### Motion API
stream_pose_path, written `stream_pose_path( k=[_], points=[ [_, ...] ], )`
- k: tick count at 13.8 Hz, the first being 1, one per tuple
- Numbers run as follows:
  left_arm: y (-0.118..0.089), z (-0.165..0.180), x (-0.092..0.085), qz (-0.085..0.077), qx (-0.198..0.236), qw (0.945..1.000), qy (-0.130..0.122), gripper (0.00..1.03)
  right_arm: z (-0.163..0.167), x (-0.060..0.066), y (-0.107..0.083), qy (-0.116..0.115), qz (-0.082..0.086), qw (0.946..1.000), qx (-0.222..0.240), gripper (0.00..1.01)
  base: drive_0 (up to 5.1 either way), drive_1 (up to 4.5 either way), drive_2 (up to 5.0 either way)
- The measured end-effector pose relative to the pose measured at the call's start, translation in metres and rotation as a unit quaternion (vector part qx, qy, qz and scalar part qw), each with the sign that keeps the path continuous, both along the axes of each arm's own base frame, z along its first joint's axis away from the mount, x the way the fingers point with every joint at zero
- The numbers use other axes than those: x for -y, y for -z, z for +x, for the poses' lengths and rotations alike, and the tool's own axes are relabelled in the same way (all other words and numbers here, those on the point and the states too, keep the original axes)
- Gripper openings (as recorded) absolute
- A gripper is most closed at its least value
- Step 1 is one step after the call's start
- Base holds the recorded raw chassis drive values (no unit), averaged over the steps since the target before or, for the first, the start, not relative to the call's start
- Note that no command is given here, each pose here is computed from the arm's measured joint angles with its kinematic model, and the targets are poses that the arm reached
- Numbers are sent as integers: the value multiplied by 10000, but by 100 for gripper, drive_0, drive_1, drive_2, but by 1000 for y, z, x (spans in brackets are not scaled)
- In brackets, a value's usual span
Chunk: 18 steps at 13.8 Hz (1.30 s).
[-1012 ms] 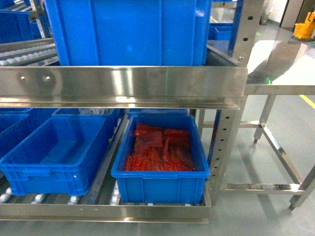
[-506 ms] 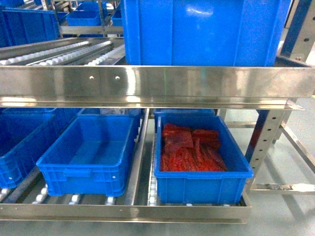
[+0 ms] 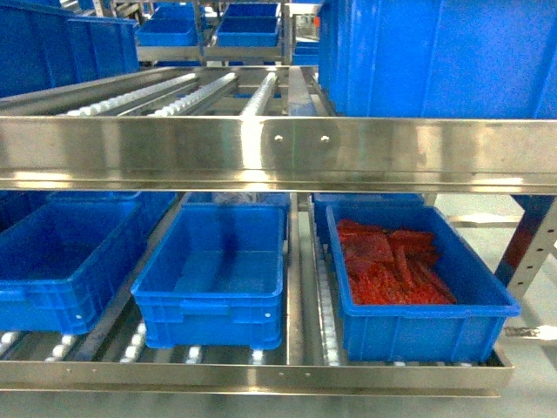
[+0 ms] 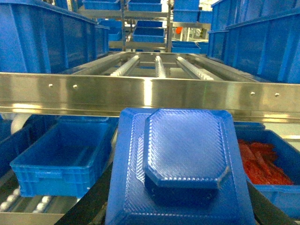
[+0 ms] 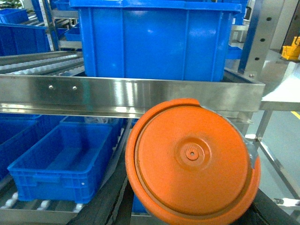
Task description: Sort blue parts and orange caps into right shelf containers
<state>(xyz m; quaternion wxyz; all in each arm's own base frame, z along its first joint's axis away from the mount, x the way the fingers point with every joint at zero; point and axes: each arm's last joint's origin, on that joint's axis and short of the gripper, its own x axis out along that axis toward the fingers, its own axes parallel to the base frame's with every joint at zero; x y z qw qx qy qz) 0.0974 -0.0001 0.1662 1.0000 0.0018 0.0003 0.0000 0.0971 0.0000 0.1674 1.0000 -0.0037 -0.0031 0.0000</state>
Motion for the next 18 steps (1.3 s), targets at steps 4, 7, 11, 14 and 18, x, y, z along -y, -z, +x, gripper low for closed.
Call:
stream_pose_path(
  k=[4,7,11,14,18],
  points=[
    [0,0,0,0,-4,10000,2,43,0,0,0,0,0,10000,-15,44,-506,240,240],
    [0,0,0,0,-11,10000,2,43,0,0,0,0,0,10000,-23,44,-493,252,252],
    [0,0,0,0,-6,10000,6,43,0,0,0,2,0,10000,-19,44,-489,256,256],
    [0,0,0,0,0,10000,2,43,0,0,0,2,0,10000,-13,44,-495,250,250],
    [0,0,0,0,-4,10000,4,43,0,0,0,0,0,10000,-21,44,-490,255,255]
  ],
)
